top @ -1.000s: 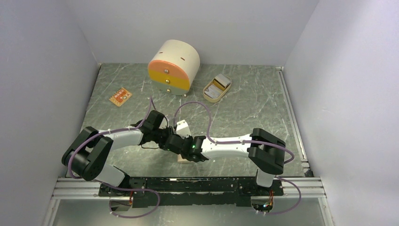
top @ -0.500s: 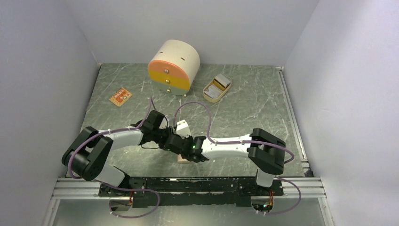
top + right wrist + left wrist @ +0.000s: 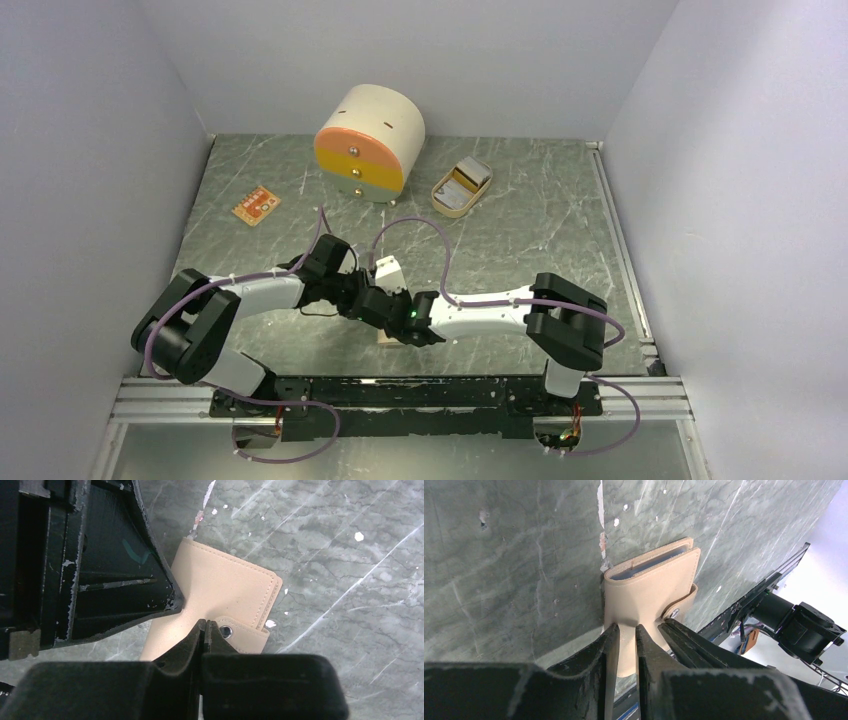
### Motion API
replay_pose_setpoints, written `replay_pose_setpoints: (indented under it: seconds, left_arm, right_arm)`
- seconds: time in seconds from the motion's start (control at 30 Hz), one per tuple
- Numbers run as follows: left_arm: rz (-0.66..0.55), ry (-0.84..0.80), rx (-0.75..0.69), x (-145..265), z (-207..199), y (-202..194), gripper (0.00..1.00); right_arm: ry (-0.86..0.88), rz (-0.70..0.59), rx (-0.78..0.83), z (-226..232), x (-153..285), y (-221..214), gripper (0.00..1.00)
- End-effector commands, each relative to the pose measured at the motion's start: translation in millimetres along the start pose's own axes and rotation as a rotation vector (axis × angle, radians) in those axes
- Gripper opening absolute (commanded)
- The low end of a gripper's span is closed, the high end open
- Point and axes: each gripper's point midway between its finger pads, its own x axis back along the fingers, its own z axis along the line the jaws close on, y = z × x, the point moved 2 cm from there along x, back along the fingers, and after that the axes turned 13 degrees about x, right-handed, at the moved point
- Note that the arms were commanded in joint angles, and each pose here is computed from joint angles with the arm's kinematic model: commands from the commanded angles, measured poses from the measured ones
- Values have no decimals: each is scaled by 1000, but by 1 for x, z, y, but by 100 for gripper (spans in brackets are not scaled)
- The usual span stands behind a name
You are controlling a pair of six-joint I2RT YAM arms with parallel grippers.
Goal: Put the credit cards into the card holder
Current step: Close the card holder at the center of the board.
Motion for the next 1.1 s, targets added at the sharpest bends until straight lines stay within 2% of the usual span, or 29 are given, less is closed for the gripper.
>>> replay_pose_setpoints:
  seconds: [0.0, 0.1, 0.23, 0.3, 0.4, 0.7, 0.9, 1.07]
  left_arm:
    - [8, -7, -9, 1, 1, -3, 24]
    - [9, -7, -7, 0, 2, -4, 24]
    - [8, -5, -6, 1, 2, -3, 24]
    - [7, -6, -9, 1, 1, -3, 24]
    - [9, -9, -10, 1, 0, -3, 25]
    - [2, -32, -49, 9, -21, -3, 29]
    - [-19, -5, -61, 9, -29, 4, 23]
    - [-7, -4, -60, -3, -29, 10, 21]
  right_arm:
    - [13, -16, -12, 3, -2, 0, 0]
    - [20, -22, -12, 4, -1, 3, 2]
    - [50, -61, -43, 4, 16, 21, 23]
    - [65, -97, -75, 0, 30, 31, 26]
    - [64, -118, -111, -12, 41, 32, 27]
    - [97, -71, -194, -25, 25, 5, 27]
    - [164, -65, -263, -26, 16, -7, 25]
    - [225, -83, -329, -28, 9, -10, 25]
